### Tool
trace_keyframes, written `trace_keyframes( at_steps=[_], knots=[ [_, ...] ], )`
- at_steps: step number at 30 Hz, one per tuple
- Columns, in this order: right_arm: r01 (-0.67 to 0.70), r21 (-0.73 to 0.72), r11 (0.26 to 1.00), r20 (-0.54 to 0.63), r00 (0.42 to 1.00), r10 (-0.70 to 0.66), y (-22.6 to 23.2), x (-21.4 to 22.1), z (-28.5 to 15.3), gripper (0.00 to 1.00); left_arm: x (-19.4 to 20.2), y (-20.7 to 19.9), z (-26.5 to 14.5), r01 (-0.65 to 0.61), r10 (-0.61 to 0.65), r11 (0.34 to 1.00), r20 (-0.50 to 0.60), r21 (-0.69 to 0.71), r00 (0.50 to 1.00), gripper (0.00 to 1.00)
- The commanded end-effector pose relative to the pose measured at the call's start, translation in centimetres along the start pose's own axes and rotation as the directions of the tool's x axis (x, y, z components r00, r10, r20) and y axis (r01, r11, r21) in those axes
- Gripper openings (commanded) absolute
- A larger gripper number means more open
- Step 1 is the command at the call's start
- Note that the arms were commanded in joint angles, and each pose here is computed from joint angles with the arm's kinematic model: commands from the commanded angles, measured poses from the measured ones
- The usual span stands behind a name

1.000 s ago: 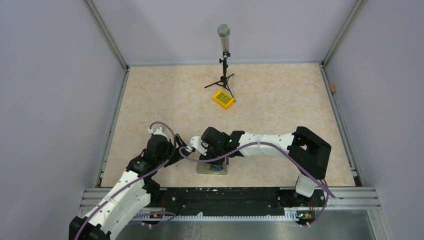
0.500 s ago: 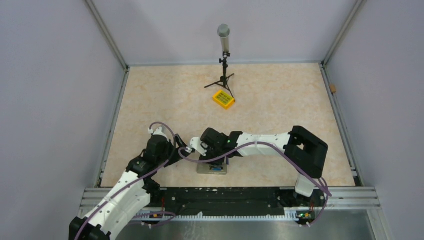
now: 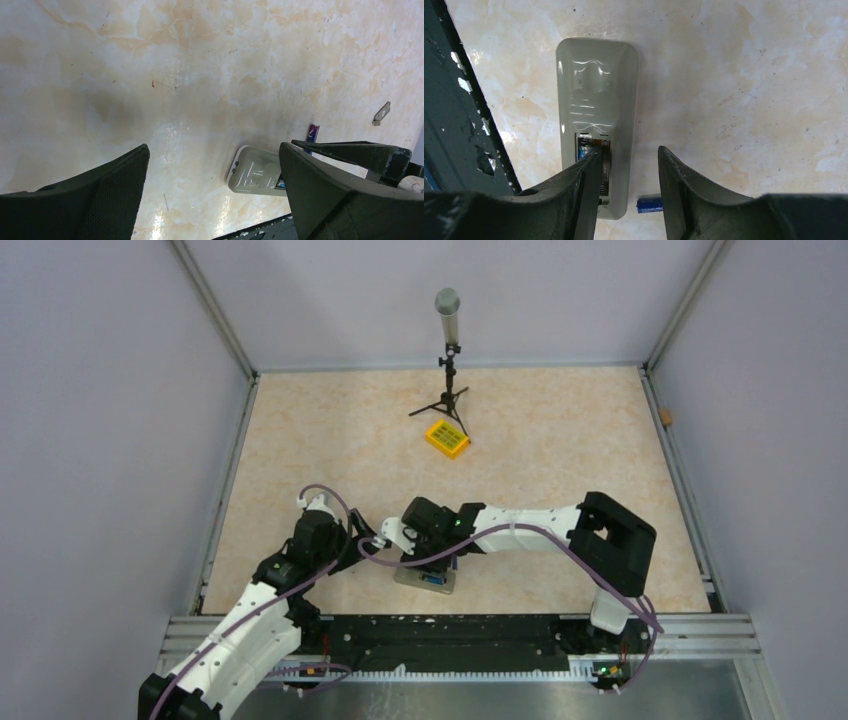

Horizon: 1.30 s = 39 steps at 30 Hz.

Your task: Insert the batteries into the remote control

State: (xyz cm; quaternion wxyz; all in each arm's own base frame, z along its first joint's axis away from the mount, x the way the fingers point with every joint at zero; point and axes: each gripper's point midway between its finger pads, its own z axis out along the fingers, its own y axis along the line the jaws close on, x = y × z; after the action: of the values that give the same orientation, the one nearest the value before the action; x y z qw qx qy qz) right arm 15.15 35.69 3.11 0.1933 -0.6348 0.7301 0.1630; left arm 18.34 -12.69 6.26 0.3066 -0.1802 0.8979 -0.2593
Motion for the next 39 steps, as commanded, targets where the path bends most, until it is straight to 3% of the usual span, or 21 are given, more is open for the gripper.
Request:
trace_keyframes(
  at_steps=[1,31,39],
  knots=[
    [0.001,-0.036,0.999,-0.003,1.0,-0.001,0.5,0.6,-0.2,0.44,-0.2,-0.3,0.0,0.002,-0.002,1.0,0.013,0.026,1.0,0.99],
    [-0.051,0.096,0.994,0.107,0.993,0.04,-1.6,-2.4,-3.5,0.45,0.5,-1.2,0.3,-0.007,0.009,0.997,-0.034,0.071,0.999,0.99],
    [-0.142,0.097,0.985,0.172,0.977,0.124,-0.9,-2.9,-6.2,0.45,2.0,-2.6,0.6,-0.016,0.036,0.988,-0.132,0.151,0.991,0.99]
  ],
)
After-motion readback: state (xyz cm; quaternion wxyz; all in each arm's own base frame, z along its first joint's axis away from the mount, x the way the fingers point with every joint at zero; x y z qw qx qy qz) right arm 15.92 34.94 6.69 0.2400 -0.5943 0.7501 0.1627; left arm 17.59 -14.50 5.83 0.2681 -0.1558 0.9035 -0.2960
